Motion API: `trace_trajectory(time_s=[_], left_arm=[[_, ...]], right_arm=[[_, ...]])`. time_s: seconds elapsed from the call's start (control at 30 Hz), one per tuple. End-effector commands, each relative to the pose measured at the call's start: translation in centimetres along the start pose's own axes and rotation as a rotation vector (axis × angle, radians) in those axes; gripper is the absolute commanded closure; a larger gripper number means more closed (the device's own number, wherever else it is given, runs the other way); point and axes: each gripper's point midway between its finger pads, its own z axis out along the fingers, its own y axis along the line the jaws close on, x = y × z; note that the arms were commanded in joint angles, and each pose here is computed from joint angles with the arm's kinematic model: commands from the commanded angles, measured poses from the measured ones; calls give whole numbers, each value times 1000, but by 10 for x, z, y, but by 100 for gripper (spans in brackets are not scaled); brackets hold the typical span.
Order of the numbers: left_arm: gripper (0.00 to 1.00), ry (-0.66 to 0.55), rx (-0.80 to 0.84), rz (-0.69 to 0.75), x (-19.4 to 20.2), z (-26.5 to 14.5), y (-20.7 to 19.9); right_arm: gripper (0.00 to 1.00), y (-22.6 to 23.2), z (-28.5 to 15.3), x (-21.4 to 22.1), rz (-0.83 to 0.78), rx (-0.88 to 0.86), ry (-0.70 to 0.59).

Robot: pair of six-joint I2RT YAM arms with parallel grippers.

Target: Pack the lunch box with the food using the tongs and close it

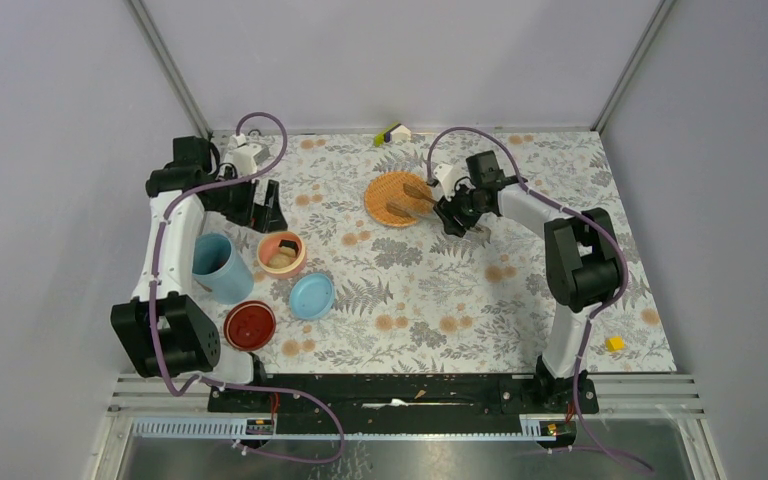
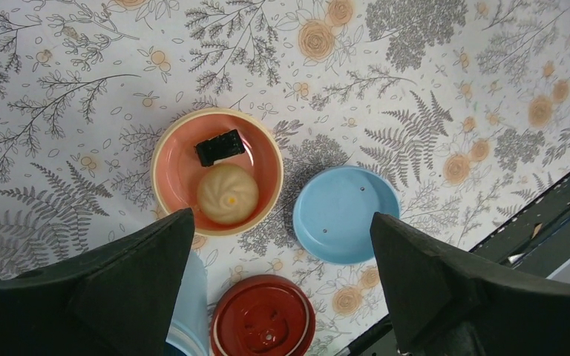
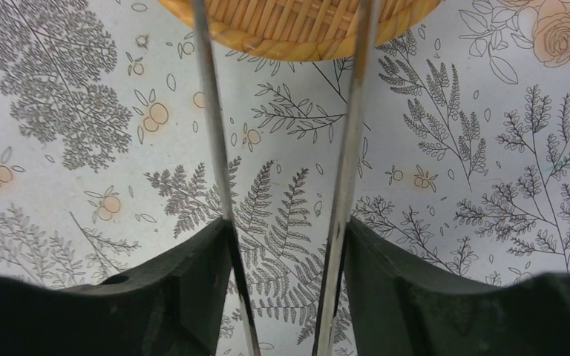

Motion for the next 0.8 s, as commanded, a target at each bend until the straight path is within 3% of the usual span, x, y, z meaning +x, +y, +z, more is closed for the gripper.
trace_trajectory(time_s=[0.0, 0.33, 0.7, 0.77], left_arm=[[1, 11, -18, 100, 6, -4, 1], [1, 152, -71, 276, 48, -3, 17], [1, 283, 58, 674, 113, 3, 10], [3, 299, 98, 757, 126, 6, 7]], right_arm=[[36, -6, 9, 6, -76, 15, 16], [28, -1, 6, 4, -90, 0, 2], [1, 14, -35, -47, -40, -43, -151], [0, 15, -43, -58, -31, -43, -181]])
